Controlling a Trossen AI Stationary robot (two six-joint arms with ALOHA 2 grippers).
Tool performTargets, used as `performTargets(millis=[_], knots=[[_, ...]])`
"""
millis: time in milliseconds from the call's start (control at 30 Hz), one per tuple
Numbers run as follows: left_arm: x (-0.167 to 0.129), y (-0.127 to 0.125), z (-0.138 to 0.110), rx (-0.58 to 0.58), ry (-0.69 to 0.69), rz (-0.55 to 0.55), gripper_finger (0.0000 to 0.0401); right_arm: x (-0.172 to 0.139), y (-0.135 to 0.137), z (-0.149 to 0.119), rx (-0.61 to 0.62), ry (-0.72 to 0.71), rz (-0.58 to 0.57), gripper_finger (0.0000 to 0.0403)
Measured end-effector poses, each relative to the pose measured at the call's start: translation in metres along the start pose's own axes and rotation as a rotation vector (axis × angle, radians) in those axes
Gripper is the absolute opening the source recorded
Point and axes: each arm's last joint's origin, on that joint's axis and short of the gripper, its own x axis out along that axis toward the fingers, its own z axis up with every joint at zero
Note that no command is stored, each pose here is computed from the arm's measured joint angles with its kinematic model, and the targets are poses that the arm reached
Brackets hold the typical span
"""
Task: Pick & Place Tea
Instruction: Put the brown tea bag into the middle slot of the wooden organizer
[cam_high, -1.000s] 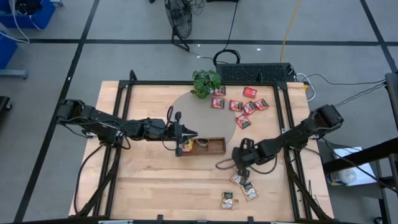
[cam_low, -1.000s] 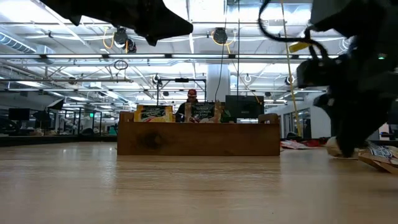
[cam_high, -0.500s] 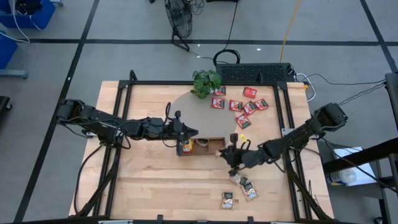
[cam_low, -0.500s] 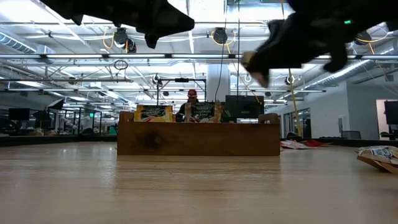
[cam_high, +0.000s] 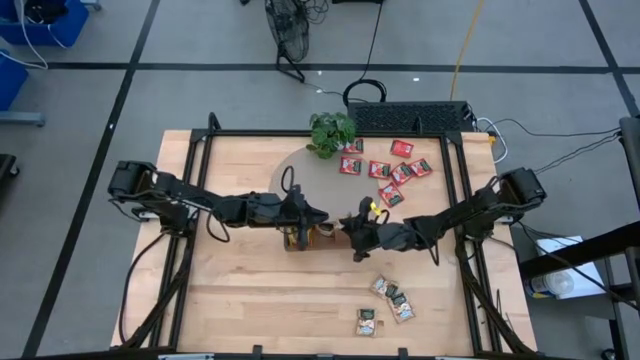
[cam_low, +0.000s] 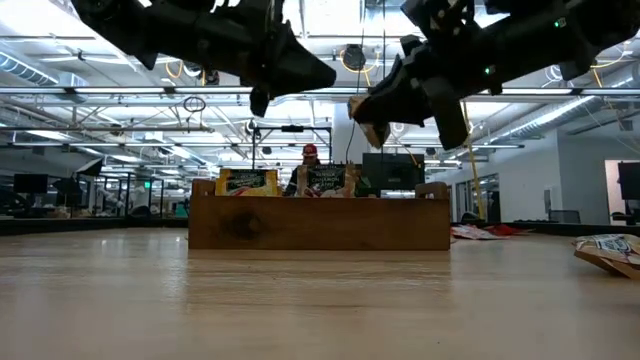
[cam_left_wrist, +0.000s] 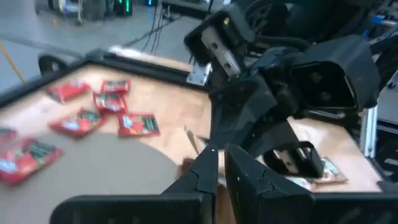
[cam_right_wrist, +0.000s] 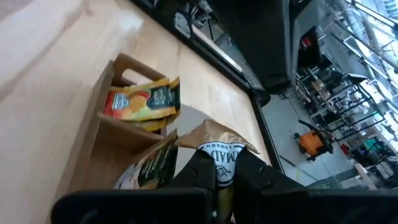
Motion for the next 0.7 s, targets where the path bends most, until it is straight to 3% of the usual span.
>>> performTargets(millis=[67,233,433,700], knots=[[0.0,0.001,0.0,0.055,0.0,0.007,0.0033,0.0,0.0,0.002,0.065,-0.032,0.016,0.0011],[-0.001,0.001,0.004,0.096,-0.037,0.015,0.0033,0.007,0.006,0.004,0.307,-0.163,0.226,0.0011],[-0.001,0.002,0.005,0.098,-0.039,0.018,0.0033,0.032,0.027,-0.016,0.439,-0.223,0.208,0.0011],[-0.001,0.002,0.002,0.099,-0.012,0.023,0.0033,0.042,0.034,-0.02,0.403,-0.226,0.095,0.0017]])
